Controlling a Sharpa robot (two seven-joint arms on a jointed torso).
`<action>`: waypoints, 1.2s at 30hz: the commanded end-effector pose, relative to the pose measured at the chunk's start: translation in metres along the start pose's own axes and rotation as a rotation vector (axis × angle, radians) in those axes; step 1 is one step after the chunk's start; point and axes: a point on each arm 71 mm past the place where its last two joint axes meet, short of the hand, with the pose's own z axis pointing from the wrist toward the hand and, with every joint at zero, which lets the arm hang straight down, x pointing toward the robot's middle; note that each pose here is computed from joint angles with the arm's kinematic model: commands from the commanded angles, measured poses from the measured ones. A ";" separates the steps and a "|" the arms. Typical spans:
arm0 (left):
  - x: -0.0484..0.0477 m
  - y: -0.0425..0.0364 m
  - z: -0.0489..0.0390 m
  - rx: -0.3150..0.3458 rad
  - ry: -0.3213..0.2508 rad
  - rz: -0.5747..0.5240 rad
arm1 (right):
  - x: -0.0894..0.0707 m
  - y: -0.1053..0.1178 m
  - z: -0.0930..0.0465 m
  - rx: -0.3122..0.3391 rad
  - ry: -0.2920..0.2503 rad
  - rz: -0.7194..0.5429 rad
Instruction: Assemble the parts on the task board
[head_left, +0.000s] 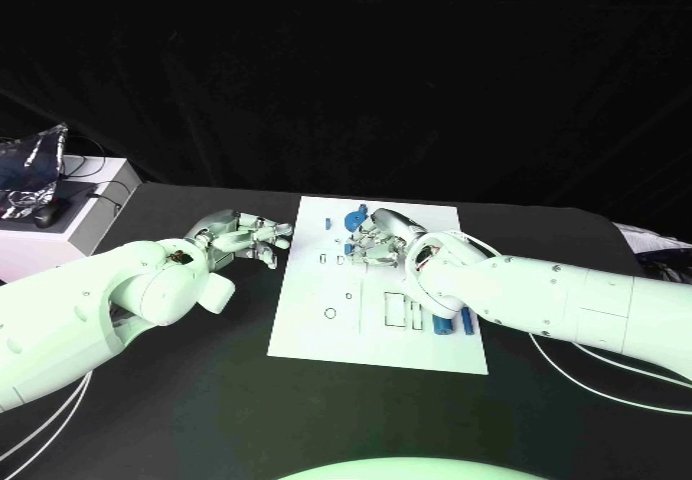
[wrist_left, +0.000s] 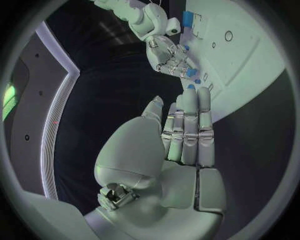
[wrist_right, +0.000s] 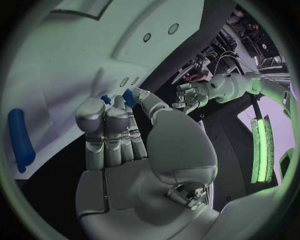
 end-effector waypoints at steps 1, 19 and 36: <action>0.0020 -0.0002 0.0004 0.002 0.015 -0.004 | 0.000 -0.001 -0.001 -0.010 -0.001 -0.007; 0.0018 0.0038 -0.0002 -0.004 0.014 -0.007 | -0.001 -0.010 -0.014 -0.043 -0.064 -0.044; 0.0017 0.0057 -0.0005 -0.013 0.018 -0.007 | 0.000 -0.015 -0.017 -0.030 -0.099 -0.091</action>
